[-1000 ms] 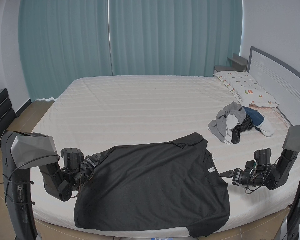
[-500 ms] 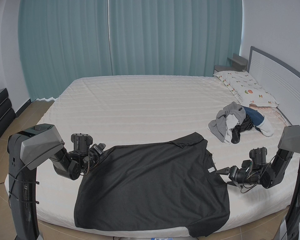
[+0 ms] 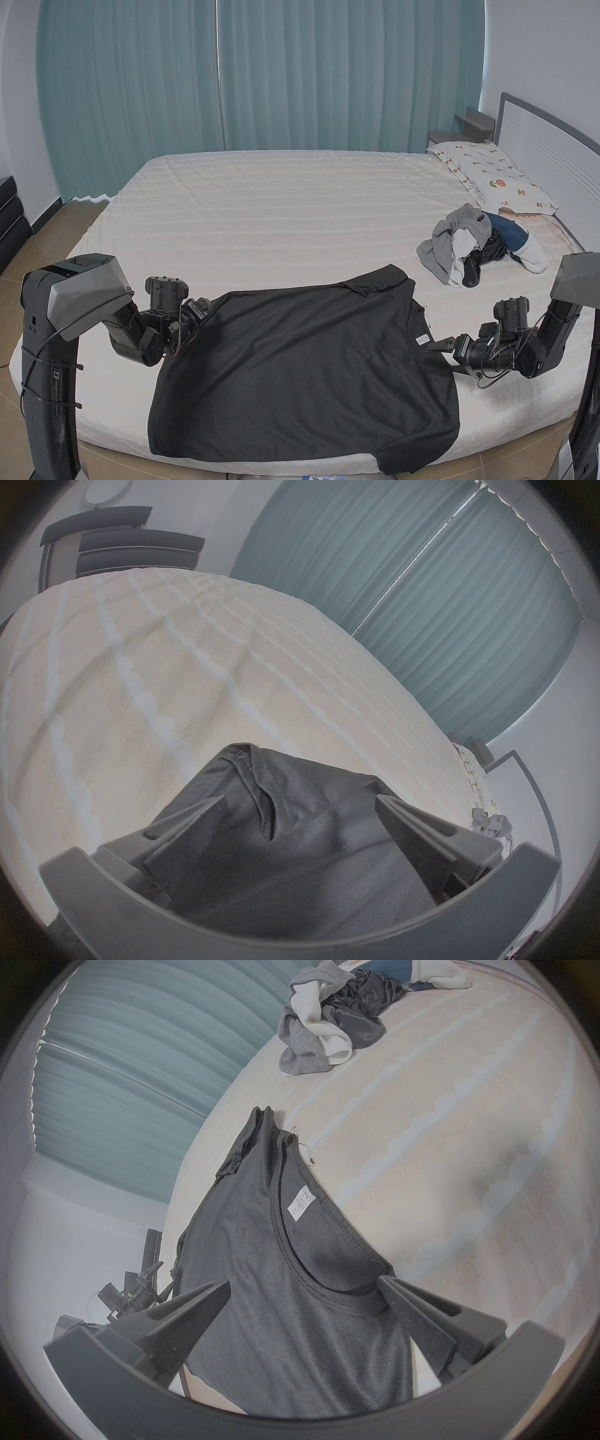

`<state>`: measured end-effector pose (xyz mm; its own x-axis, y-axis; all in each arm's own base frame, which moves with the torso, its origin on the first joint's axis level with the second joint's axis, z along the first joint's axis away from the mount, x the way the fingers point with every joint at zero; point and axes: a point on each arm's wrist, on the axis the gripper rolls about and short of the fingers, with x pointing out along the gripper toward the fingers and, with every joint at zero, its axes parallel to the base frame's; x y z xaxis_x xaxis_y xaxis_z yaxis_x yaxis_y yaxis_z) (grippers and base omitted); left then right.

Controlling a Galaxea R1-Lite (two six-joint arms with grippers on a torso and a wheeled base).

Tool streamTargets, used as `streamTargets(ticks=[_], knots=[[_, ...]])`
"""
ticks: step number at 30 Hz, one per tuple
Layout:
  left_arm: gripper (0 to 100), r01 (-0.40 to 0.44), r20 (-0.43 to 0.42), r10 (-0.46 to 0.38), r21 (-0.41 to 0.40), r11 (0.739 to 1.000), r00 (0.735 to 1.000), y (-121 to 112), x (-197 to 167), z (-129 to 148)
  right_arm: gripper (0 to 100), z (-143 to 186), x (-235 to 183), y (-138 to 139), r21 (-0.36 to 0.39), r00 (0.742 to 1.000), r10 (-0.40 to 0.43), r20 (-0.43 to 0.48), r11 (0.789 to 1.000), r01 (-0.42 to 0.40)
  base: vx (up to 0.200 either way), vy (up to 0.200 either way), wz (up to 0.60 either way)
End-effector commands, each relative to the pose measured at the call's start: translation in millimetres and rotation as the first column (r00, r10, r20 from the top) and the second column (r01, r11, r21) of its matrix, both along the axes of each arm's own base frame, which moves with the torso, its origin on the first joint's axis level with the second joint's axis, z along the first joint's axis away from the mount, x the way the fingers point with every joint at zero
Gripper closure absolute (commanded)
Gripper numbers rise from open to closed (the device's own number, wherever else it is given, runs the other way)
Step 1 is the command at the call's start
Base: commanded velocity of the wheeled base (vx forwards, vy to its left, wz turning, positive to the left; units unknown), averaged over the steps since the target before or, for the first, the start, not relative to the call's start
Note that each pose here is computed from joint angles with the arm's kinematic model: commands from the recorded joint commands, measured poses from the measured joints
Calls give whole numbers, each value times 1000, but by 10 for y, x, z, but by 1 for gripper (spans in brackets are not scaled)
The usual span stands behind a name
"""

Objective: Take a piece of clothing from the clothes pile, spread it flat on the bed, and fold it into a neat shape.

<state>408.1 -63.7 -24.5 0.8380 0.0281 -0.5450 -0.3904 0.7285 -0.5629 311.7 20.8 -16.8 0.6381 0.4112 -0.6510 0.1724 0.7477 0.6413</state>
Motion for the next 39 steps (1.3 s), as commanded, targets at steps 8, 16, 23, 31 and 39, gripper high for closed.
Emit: streamTargets(ticks=[8,16,23,31,39], knots=[[0,18,3,-18,8,1000,1000,-26,95,-100,0,-23,-1,25,-6,1000,4,-6,1000,-5,0,0,0],[0,19,-11,-19,12,1000,1000,-42,194,-135,0,-22,2,25,-7,1000,3,-6,1000,-3,0,0,0],[100,5,4,-5,5,1000,1000,-9,241,-128,0,-22,2,25,-7,1000,3,-6,1000,-3,0,0,0],[100,-50,48,50,-5,999,998,156,351,-60,0,-24,-2,25,-7,1000,3,-7,1000,-3,0,0,0],[100,-102,89,107,-59,993,990,258,522,-84,0,-24,-2,25,-8,1000,4,-7,1000,-4,0,0,0]])
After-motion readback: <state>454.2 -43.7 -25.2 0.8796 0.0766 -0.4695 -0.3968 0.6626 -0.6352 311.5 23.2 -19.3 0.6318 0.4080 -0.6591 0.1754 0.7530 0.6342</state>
